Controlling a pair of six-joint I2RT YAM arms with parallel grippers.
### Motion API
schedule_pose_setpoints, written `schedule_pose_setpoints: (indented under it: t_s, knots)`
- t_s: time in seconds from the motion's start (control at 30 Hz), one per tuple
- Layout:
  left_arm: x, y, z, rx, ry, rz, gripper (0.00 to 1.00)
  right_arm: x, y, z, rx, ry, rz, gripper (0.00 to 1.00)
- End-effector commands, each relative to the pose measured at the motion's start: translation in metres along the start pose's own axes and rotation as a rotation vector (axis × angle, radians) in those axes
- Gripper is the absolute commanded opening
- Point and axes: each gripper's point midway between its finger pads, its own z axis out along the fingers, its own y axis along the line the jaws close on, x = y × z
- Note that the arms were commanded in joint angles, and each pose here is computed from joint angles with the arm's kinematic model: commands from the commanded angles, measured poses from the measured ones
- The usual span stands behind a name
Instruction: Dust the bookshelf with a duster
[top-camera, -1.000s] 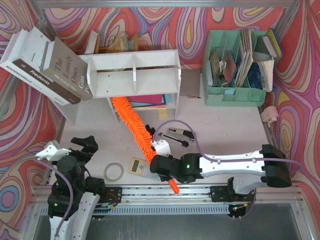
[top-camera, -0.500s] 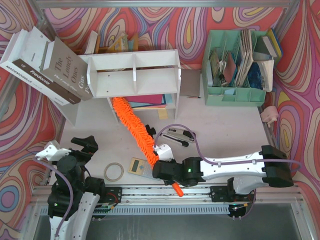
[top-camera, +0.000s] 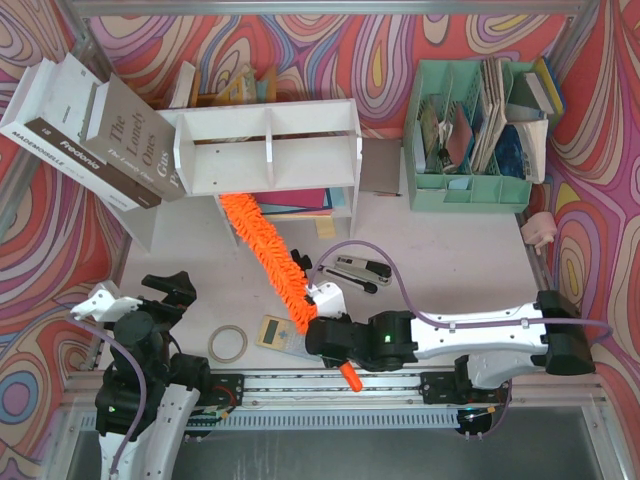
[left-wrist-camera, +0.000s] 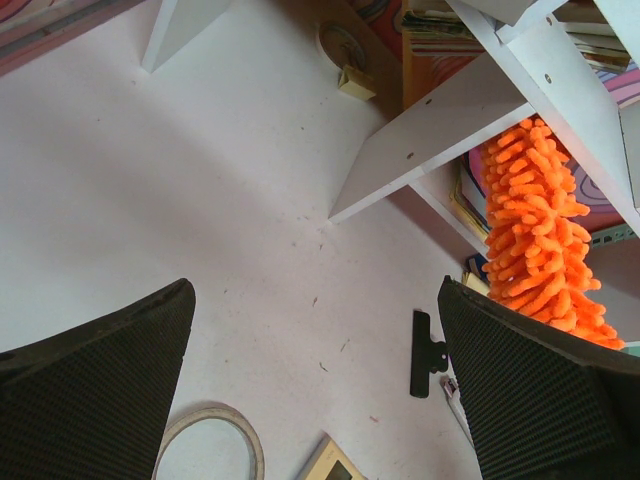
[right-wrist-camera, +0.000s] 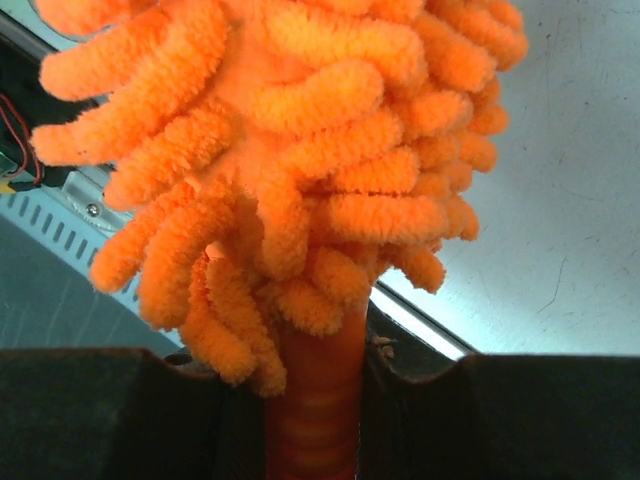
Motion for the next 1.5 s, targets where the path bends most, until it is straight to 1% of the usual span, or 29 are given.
schedule_pose_setpoints:
  t_s: [0.0,0.13,0.2,0.3,0.43,0.5,0.57,0.73,0.87,1.2,1.33,1.47]
  knots:
    - [0.002,-0.001,0.003,0.004,-0.002,0.01,0.98,0.0,-0.002,0.008,0.023,-0.037,-0.017,0.0]
    - [0.002,-0.001,0.004,0.005,0.003,0.012,0.99,0.011,-0.009,0.02,0.068,-0.013,-0.027,0.0]
    - [0.002,-0.001,0.004,0.003,0.003,0.013,0.99,0.006,-0.008,0.02,0.071,-0.031,-0.023,0.0]
    - [0.002,-0.001,0.004,0.004,0.002,0.013,0.98,-0.013,-0.002,0.011,0.06,-0.082,-0.023,0.0]
    - [0.002,-0.001,0.004,0.002,0.002,0.013,0.99,-0.046,0.005,-0.011,0.045,-0.17,-0.027,0.0]
    - [0.002,-0.001,0.004,0.003,0.001,0.013,0.99,-0.054,0.002,-0.016,0.051,-0.194,-0.027,0.0]
    - [0.003,-0.001,0.004,0.002,0.003,0.014,0.99,-0.052,-0.001,-0.015,0.061,-0.193,-0.029,0.0]
    - [0.002,-0.001,0.004,0.003,0.0,0.013,0.99,-0.033,-0.009,0.004,0.093,-0.137,-0.026,0.0]
    - [0.002,-0.001,0.004,0.002,0.003,0.014,0.99,-0.025,-0.019,0.011,0.13,-0.118,-0.003,0.0]
    - [0.002,-0.001,0.004,0.003,0.001,0.012,0.99,-0.021,-0.05,-0.014,0.169,-0.159,0.099,0.0]
    - [0.003,-0.002,0.005,0.003,0.005,0.015,0.98,-0.023,-0.039,-0.012,0.113,-0.156,0.082,0.0]
    - [0.002,-0.002,0.004,0.003,0.006,0.015,0.98,-0.031,-0.017,-0.001,0.084,-0.137,0.02,0.0]
